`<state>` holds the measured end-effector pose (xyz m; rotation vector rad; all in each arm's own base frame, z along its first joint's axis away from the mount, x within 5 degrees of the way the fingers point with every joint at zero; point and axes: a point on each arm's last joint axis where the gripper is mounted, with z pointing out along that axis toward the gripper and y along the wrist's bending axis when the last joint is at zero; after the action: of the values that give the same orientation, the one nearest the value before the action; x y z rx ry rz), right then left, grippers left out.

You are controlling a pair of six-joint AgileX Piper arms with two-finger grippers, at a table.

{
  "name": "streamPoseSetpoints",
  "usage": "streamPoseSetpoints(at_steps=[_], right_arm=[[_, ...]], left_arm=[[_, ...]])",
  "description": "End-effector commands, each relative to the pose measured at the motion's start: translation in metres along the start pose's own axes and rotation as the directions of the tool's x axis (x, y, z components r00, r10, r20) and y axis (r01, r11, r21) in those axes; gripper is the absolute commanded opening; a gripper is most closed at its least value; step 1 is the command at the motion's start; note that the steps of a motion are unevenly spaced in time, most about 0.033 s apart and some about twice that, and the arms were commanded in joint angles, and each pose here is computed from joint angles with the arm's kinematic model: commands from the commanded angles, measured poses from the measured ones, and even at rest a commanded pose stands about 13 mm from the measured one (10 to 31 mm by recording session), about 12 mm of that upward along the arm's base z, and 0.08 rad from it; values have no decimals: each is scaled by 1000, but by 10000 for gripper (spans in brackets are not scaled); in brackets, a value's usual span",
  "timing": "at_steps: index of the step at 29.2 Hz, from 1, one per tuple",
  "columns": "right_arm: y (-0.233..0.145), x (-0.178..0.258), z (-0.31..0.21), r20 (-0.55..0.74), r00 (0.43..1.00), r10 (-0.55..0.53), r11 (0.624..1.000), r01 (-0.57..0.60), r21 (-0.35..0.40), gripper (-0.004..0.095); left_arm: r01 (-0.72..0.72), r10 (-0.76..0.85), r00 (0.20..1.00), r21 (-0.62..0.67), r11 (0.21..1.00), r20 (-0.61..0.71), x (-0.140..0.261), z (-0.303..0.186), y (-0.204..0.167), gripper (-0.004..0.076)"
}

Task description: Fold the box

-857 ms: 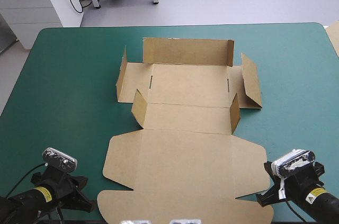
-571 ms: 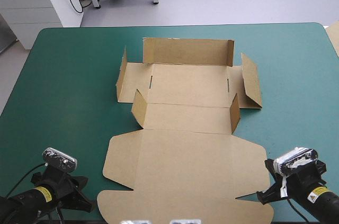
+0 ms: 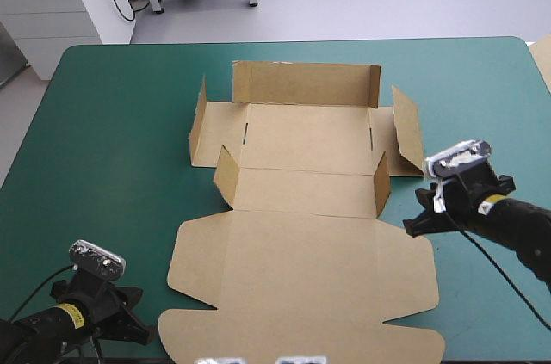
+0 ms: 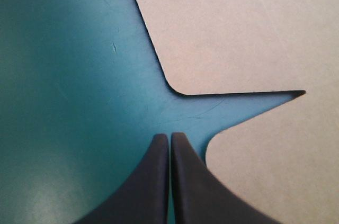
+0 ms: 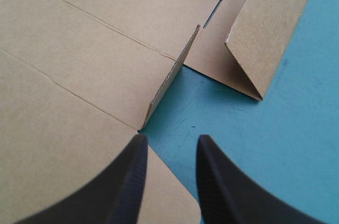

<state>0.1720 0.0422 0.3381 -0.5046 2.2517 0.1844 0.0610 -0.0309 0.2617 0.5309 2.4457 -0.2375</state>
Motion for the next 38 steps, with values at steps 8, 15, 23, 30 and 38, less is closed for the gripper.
streamPoseSetpoints(at_steps=[8, 15, 23, 30, 38], right_arm=[[-19, -59, 75, -264, 957, 119, 979, -157, -128, 592], [-24, -80, 106, -336, 932, 137, 961, -207, -182, 592], [-28, -72, 138, -422, 895, 145, 953, -241, -185, 579], [-31, -64, 160, -473, 868, 152, 947, -265, -183, 493], [-32, -66, 165, -440, 897, 37, 958, -158, -241, -15]], left_arm=[[6, -7, 998, 10, 1000, 61, -10, -6, -1, -8], [6, -7, 998, 10, 1000, 61, -10, -6, -1, -8], [6, -7, 998, 10, 1000, 61, -10, -6, -1, -8], [8, -9, 998, 8, 1000, 61, -10, -6, -1, -8], [8, -9, 998, 8, 1000, 61, -10, -6, -1, -8]])
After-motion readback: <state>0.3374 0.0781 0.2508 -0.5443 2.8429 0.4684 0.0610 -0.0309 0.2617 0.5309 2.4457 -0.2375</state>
